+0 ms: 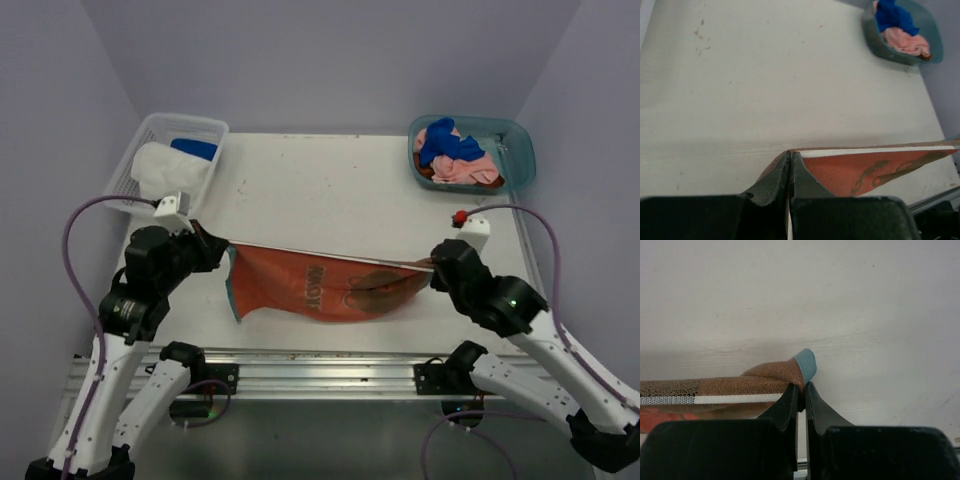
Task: Roll the towels
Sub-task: Flatten the towel, then fold the towel
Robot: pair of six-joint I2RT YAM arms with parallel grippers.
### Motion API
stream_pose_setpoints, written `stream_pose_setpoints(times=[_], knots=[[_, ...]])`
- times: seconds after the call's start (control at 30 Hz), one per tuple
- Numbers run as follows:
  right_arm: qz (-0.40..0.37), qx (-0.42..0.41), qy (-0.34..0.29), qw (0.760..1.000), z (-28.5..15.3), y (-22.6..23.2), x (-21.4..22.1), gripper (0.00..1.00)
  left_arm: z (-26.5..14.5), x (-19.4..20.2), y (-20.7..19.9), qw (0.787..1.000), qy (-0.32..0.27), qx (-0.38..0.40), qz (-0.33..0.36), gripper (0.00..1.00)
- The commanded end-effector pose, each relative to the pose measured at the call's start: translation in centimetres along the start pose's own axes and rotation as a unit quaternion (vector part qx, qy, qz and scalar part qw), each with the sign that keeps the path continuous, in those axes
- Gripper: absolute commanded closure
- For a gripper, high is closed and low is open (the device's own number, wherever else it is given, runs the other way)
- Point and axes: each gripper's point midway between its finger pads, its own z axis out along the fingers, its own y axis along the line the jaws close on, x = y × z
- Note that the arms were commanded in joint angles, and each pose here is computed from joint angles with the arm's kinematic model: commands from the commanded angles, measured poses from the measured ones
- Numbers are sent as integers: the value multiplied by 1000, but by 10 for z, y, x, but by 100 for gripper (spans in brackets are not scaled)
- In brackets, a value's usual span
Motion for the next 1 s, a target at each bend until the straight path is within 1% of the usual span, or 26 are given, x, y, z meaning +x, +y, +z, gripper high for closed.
stream_pose_setpoints(times=[0.0, 0.07, 0.1, 0.13, 0.17, 0.2, 0.27, 0.3, 0.37, 0.43, 0.47, 0.6, 0.73, 0.83, 0.87, 0.9, 0.97], knots=[[-33, 79, -6, 996, 46, 4, 5, 100, 50, 18, 45, 995, 32, -96, -9, 100], [-37, 85, -1, 996, 69, 15, 1, 100, 70, 26, 53, 993, 51, -105, -9, 100], [-53, 99, 18, 994, 86, 18, 8, 100, 85, 38, 68, 988, 76, -135, -10, 100], [-65, 104, 26, 992, 97, 19, 8, 100, 94, 39, 71, 986, 81, -143, -14, 100], [-46, 102, 28, 993, 110, 21, 0, 100, 101, 42, 75, 985, 91, -149, -14, 100], [-56, 111, 50, 991, 128, 21, 7, 100, 112, 51, 81, 981, 113, -159, -16, 100], [-44, 111, 53, 991, 147, 21, -3, 100, 123, 54, 84, 978, 125, -166, -22, 100], [-55, 118, 70, 989, 161, 22, 3, 100, 131, 57, 85, 976, 140, -167, -27, 100], [-56, 116, 68, 989, 176, 25, -7, 100, 140, 57, 85, 975, 146, -166, -30, 100], [-64, 122, 82, 987, 194, 25, -3, 100, 149, 56, 88, 974, 150, -168, -31, 100], [-59, 123, 77, 988, 199, 25, -12, 100, 152, 57, 89, 973, 153, -170, -31, 100], [-43, 112, 83, 989, 214, 25, -19, 100, 163, 57, 98, 969, 167, -181, -34, 100], [-35, 107, 87, 990, 218, 20, -23, 100, 169, 55, 105, 968, 170, -181, -44, 100], [-38, 101, 95, 990, 213, 20, -20, 100, 171, 57, 108, 966, 179, -183, -44, 100], [-40, 101, 103, 989, 210, 18, -13, 100, 170, 57, 108, 965, 180, -183, -43, 100], [-36, 97, 97, 990, 204, 17, -15, 100, 169, 58, 109, 965, 183, -184, -41, 100], [-32, 94, 113, 989, 197, 13, 1, 100, 164, 60, 110, 963, 190, -186, -36, 100]])
